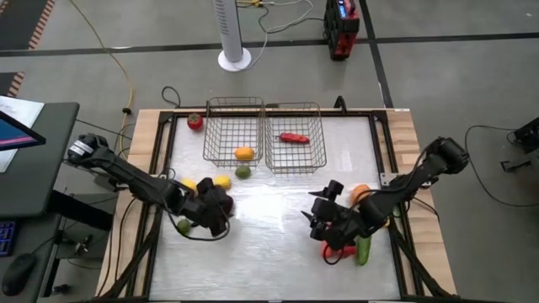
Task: Sort produce into baskets
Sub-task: Put the apple into the left wire basket
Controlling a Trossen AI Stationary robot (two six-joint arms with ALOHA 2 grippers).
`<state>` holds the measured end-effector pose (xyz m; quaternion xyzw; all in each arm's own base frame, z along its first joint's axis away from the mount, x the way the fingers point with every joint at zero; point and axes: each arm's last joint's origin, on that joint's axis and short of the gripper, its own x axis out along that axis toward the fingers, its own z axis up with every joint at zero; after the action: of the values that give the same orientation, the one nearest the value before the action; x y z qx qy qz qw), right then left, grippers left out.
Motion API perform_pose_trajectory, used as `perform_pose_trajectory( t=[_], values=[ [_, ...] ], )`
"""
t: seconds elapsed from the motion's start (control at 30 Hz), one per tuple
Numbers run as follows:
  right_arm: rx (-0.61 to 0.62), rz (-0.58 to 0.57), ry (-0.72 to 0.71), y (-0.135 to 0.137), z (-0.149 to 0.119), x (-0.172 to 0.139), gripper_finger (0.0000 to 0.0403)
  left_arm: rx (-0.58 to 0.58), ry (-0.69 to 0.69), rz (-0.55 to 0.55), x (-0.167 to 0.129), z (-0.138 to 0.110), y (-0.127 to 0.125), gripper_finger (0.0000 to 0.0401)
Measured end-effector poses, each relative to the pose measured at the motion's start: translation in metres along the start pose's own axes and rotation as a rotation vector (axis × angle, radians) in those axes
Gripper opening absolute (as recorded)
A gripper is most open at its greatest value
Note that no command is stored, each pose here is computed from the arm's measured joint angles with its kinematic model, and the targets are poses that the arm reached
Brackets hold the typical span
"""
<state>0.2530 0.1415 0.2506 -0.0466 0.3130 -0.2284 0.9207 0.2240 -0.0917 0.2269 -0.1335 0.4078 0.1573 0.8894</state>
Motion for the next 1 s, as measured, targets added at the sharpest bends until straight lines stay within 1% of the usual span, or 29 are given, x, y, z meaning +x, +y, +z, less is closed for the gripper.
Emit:
perform_pose_trajectory(
  t=[0.17,0.3,0.47,0.53,0.7,0.8,1.0],
  values=[
    [-0.006,0.005,0.004,0.005,-0.003,0.003,0.0324,0.018,0.063,0.149,0.017,-0.009,-0.002,0.0277],
    [-0.004,0.016,-0.002,0.009,-0.004,0.003,0.0324,0.031,0.108,0.228,0.029,-0.014,0.002,0.0277],
    [-0.008,0.013,-0.001,0.013,-0.006,0.006,0.0324,0.028,0.164,0.233,0.038,-0.015,0.003,0.0285],
    [-0.003,0.011,-0.003,0.014,-0.006,0.008,0.0324,0.036,0.188,0.245,0.040,-0.016,0.005,0.0293],
    [-0.020,-0.001,0.009,0.018,-0.009,0.015,0.0324,0.041,0.194,0.253,0.044,-0.014,0.008,0.0320],
    [-0.022,-0.002,0.017,0.018,-0.010,0.016,0.0324,0.058,0.220,0.236,0.045,-0.014,0.009,0.0328],
    [-0.020,0.002,0.017,0.018,-0.009,0.016,0.0324,0.113,0.288,0.177,0.045,-0.015,0.009,0.0329]
  ],
)
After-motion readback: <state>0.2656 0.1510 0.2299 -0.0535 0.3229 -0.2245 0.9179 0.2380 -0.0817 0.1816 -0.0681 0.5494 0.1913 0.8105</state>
